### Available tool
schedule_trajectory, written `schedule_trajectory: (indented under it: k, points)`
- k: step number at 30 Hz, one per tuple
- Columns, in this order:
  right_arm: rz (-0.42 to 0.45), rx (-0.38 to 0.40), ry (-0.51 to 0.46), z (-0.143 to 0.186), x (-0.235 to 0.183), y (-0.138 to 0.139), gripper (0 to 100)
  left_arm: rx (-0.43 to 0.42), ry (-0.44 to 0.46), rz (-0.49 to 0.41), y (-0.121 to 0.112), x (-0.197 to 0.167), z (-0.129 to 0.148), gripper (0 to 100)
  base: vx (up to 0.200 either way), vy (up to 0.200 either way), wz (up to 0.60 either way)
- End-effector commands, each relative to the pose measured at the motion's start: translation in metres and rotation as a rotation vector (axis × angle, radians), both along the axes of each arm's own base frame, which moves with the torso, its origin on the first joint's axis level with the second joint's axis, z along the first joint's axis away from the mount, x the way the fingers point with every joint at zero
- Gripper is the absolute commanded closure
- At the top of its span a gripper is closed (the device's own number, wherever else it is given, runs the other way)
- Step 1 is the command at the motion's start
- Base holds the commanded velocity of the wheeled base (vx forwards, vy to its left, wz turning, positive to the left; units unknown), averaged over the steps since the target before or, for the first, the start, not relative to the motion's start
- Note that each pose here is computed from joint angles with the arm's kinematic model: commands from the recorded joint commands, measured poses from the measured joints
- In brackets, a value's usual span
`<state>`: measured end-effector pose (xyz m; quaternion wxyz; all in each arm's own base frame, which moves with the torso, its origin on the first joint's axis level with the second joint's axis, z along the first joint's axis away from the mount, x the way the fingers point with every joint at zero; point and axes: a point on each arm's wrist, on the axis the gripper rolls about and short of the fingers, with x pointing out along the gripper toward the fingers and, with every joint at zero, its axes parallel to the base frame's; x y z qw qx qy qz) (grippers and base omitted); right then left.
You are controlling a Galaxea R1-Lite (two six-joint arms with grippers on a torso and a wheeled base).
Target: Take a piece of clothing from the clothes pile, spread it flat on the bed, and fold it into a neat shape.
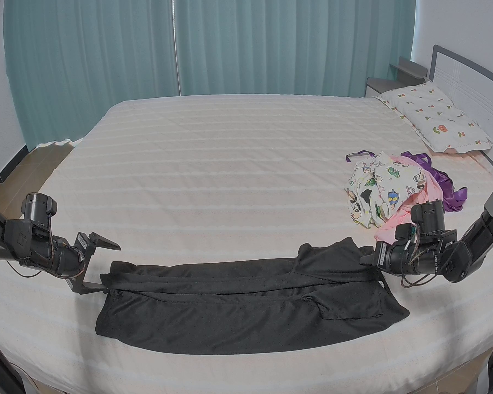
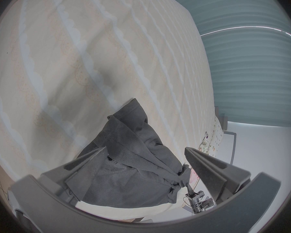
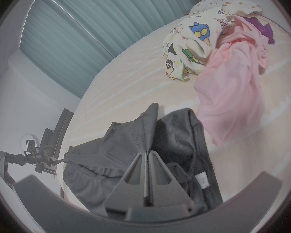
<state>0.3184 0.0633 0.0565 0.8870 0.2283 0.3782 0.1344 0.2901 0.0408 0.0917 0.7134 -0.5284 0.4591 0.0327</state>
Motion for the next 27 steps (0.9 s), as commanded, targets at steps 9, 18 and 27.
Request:
schedule_trajectory:
  k: [9,18,27]
  points:
    - [-0.004,-0.012,0.048,-0.002,-0.029,-0.007,100,-0.004,0.018,-0.008,-0.002,0.000,-0.005,0,0.000,0.000,0.00]
    - [-0.021,-0.014,0.024,0.001,-0.027,-0.014,0,0.021,0.012,0.004,-0.001,0.000,-0.005,0,0.000,0.000,0.00]
    - [-0.197,0.205,0.039,0.032,-0.039,-0.011,0,0.184,0.018,0.058,-0.015,0.003,-0.008,0,0.000,0.000,0.00]
